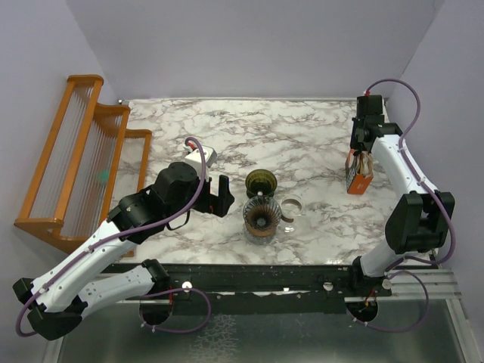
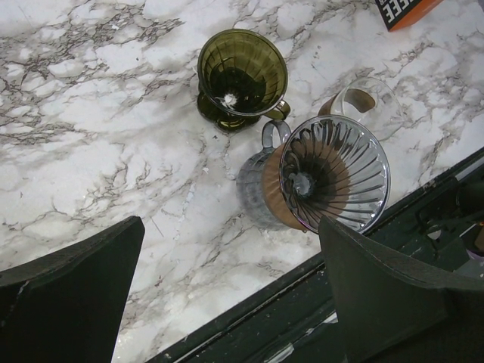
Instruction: Place the coffee filter in the dripper
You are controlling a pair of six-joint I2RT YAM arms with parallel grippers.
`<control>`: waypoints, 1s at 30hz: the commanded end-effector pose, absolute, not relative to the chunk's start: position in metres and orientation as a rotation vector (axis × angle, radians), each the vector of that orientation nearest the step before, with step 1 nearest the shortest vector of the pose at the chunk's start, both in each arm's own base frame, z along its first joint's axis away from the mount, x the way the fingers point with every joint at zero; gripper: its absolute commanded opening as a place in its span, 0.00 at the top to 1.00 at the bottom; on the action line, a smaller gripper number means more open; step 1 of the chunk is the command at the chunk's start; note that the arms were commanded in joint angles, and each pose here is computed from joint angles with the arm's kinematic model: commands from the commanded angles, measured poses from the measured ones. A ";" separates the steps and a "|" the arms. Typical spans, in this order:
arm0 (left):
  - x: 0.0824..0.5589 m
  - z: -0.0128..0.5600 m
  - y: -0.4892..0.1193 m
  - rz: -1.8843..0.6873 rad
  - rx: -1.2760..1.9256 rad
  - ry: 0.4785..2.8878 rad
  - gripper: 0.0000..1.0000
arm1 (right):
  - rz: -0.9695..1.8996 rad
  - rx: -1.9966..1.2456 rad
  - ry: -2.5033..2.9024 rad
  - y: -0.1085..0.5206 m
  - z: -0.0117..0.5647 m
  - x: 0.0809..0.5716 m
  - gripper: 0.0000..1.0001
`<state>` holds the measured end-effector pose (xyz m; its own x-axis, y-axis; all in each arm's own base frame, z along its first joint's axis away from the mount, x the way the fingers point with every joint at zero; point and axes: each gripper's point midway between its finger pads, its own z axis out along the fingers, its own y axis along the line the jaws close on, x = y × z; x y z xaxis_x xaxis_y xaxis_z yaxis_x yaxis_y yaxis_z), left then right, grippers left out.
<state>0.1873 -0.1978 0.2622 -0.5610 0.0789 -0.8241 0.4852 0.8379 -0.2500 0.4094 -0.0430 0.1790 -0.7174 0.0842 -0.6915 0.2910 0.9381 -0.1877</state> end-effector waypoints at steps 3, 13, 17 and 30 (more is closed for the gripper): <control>0.187 0.261 -0.193 -0.552 0.411 2.116 0.01 | -0.361 0.264 2.380 -0.044 0.175 0.413 0.75; 0.187 0.260 -0.193 -0.552 0.411 2.120 0.01 | -0.355 0.264 2.406 -0.043 0.165 0.415 0.86; 0.187 0.260 -0.192 -0.551 0.408 2.119 0.01 | -0.356 0.265 2.405 -0.043 0.166 0.414 0.91; 0.188 0.259 -0.191 -0.537 0.411 2.120 0.01 | -0.315 0.280 2.332 -0.040 0.199 0.415 0.99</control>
<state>0.1866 -0.1968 0.2598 -0.5639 0.0834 -0.8216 0.4841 0.8394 -0.2470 0.4140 -0.0406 0.1696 -0.7380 0.0888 -0.6689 0.2802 0.9421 -0.1842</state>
